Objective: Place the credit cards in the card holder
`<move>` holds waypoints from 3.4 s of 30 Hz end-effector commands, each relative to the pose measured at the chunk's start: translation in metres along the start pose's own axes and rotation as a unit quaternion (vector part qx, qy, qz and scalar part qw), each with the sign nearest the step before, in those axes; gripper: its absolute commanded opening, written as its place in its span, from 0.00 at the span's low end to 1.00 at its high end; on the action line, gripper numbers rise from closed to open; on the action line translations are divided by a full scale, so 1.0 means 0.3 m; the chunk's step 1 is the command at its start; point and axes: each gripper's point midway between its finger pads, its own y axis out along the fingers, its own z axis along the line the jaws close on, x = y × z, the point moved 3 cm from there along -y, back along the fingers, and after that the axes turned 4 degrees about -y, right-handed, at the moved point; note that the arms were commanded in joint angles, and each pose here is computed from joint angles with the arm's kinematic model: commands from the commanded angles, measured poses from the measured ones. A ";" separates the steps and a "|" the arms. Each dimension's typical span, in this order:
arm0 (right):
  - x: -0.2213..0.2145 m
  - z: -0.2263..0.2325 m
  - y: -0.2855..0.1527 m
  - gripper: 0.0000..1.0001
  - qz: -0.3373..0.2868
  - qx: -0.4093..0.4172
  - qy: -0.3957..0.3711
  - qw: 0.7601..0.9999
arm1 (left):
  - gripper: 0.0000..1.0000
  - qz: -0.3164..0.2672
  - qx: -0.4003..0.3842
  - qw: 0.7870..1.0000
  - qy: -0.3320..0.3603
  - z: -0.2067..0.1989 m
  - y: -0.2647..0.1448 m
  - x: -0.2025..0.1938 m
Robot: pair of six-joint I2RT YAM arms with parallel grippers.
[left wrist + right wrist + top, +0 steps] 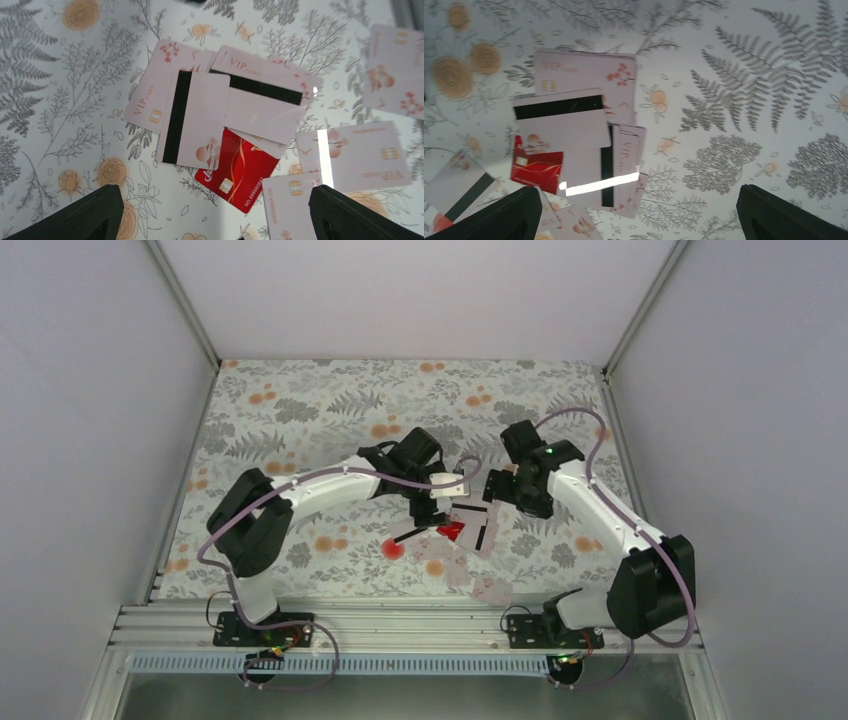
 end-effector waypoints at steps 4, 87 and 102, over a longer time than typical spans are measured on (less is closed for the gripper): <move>-0.021 -0.092 0.005 0.99 0.001 0.003 0.053 0.999 | 0.90 0.060 0.037 0.996 0.052 0.032 0.132 -0.029; 0.062 -0.115 0.022 0.99 0.024 0.061 -0.006 0.998 | 0.55 0.148 -0.057 0.987 0.033 0.102 0.345 -0.122; 0.126 -0.115 -0.073 0.99 -0.041 0.060 0.007 0.997 | 0.45 0.093 -0.033 0.995 0.015 0.153 0.265 0.032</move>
